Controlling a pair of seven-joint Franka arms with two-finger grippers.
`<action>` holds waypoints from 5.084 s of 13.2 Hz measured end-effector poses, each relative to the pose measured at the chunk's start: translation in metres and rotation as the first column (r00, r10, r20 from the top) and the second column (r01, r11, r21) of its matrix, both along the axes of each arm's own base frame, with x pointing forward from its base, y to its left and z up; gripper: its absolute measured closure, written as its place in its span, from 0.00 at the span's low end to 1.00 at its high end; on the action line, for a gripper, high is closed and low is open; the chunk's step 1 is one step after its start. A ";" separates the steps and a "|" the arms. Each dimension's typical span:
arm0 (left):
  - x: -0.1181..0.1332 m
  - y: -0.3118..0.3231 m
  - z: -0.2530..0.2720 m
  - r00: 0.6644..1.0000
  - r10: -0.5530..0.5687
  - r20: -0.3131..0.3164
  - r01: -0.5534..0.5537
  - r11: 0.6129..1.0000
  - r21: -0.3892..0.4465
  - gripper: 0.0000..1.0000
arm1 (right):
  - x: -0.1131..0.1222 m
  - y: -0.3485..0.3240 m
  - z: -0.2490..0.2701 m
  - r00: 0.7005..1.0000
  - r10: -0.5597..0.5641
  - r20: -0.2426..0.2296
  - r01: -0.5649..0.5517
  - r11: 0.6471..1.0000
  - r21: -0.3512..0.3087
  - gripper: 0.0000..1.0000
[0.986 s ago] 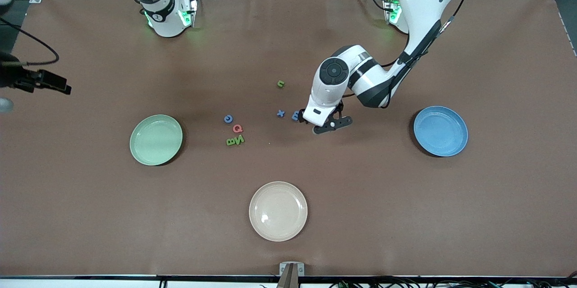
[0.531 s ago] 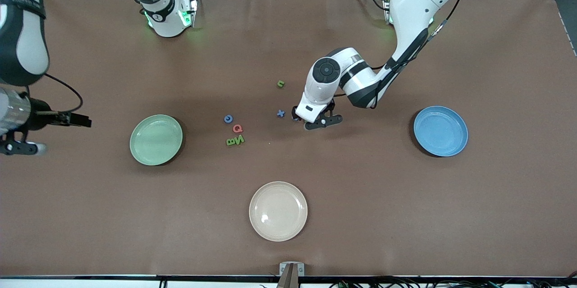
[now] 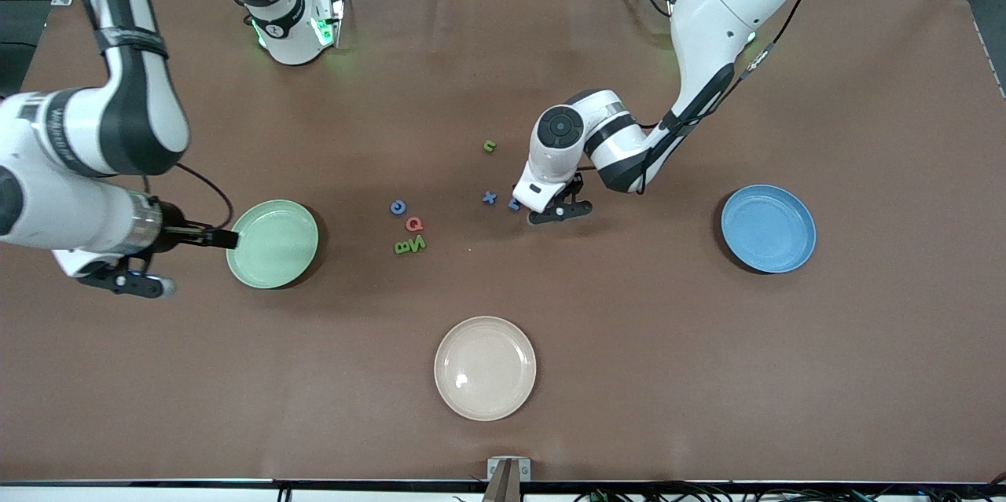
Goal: Sort upper and lower case letters into plates
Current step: 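Grasp the green q with the left gripper while the right gripper reaches letters, then grasp the green B with the right gripper while the left gripper lifts, then carry the green q to the blue plate with the left gripper, then lower the q into the blue plate while the right gripper carries B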
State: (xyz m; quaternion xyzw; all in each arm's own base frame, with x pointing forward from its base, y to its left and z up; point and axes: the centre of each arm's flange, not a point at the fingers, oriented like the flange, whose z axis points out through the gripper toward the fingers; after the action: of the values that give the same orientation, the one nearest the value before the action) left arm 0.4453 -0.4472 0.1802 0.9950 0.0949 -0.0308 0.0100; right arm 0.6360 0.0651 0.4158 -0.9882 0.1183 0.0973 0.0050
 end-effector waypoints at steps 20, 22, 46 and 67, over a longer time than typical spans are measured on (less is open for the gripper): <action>0.001 -0.004 -0.008 0.997 -0.052 0.052 0.053 0.998 -0.019 0.52 | -0.026 0.146 -0.118 0.835 -0.544 0.081 0.550 0.831 -0.085 0.00; 0.001 -0.005 -0.007 0.997 -0.052 0.055 0.053 0.998 -0.023 0.65 | -0.037 0.162 -0.136 0.811 -0.576 0.104 0.583 0.809 -0.074 0.00; 0.109 0.301 0.124 0.994 -0.088 -0.064 0.088 0.996 -0.006 0.72 | -0.073 0.243 -0.238 0.674 -0.709 0.205 0.731 0.680 -0.051 0.48; 0.076 0.507 0.014 0.987 -0.147 -0.070 0.152 0.986 0.066 0.72 | -0.033 0.119 -0.155 0.820 -0.549 0.164 0.567 0.819 -0.092 0.72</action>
State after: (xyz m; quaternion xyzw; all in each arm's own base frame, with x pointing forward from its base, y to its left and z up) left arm 0.5209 0.0598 0.1945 0.9975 0.0214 -0.0606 -0.0306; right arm 0.6027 0.1845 0.2611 -0.9122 0.4085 0.0186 -0.0268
